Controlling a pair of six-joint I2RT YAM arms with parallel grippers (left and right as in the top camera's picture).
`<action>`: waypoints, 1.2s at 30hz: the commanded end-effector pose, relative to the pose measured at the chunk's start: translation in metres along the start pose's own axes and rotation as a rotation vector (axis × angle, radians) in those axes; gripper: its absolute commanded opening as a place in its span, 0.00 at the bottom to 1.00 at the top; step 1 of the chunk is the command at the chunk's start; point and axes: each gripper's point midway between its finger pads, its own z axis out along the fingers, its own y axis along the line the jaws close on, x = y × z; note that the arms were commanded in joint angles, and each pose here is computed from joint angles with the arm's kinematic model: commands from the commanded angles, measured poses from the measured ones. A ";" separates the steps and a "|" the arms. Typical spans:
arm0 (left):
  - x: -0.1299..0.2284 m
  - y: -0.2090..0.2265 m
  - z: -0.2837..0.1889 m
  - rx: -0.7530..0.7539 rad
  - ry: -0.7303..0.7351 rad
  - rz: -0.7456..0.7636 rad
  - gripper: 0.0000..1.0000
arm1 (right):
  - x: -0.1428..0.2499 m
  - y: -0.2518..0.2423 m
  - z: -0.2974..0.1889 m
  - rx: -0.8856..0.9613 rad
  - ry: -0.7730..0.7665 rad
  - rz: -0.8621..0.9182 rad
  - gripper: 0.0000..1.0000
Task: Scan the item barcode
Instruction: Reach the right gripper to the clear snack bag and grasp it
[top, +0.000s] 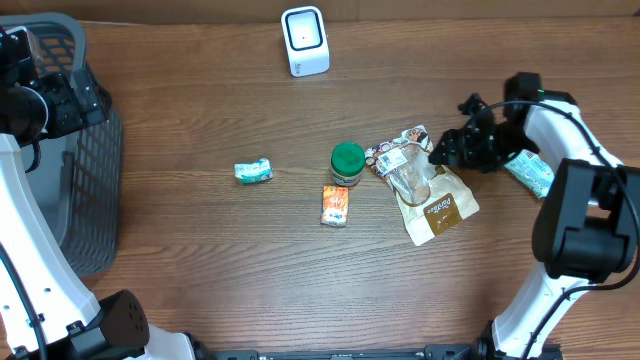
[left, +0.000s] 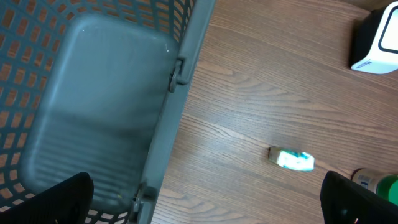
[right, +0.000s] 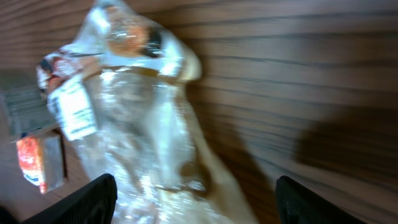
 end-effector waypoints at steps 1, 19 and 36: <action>-0.001 -0.001 0.001 0.004 0.001 0.021 1.00 | 0.004 -0.014 -0.003 -0.039 -0.015 0.035 0.84; -0.001 -0.001 0.001 0.004 0.001 0.021 0.99 | 0.058 0.018 0.055 -0.175 0.096 -0.028 0.90; -0.001 -0.001 0.001 0.004 0.001 0.021 1.00 | 0.073 0.027 0.123 -0.127 0.013 0.171 0.43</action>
